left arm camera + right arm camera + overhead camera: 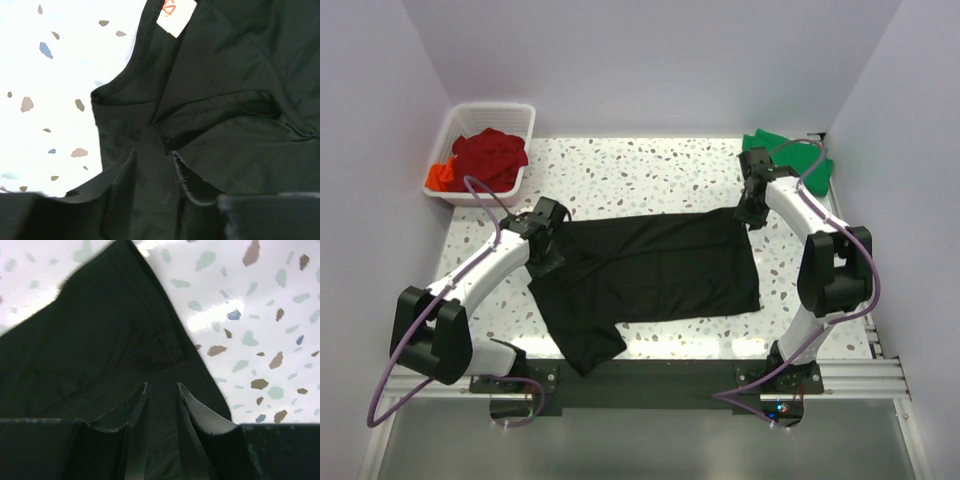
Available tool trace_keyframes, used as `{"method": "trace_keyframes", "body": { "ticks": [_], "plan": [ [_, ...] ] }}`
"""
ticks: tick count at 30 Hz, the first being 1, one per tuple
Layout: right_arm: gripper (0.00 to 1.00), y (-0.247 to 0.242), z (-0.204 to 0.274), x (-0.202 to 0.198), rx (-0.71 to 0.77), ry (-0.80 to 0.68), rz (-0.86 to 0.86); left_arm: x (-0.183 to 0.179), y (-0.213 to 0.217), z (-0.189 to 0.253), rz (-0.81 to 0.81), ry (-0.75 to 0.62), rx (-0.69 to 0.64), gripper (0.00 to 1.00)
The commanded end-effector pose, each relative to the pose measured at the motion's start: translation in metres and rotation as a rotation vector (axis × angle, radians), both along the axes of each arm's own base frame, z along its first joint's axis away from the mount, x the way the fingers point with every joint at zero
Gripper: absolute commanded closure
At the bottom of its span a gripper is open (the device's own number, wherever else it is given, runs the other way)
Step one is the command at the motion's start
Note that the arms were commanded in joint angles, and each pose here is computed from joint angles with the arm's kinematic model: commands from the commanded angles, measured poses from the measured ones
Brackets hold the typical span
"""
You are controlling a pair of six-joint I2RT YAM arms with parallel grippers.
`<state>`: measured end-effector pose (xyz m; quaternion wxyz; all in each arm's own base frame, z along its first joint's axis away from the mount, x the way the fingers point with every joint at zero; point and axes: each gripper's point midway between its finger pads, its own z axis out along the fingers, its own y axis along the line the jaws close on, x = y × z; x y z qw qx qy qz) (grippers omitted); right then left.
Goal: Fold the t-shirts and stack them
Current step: Fold the tshirt
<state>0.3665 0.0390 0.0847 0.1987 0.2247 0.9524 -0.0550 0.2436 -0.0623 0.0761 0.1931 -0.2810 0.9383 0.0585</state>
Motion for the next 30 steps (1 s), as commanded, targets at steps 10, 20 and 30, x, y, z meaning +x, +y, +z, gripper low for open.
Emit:
{"method": "trace_keyframes", "body": {
  "ticks": [10,20,30],
  "plan": [
    [0.69,0.121,0.019,0.034,0.057,-0.084,0.315,0.05,-0.02,0.03,-0.05,-0.186,-0.056,0.53],
    [0.68,0.177,0.02,0.058,0.137,-0.124,0.433,0.139,-0.034,0.019,-0.029,-0.218,-0.118,0.67],
    [0.58,0.14,-0.012,0.081,0.038,-0.062,0.324,0.191,-0.042,0.001,-0.111,-0.157,-0.097,0.72]
  ]
}}
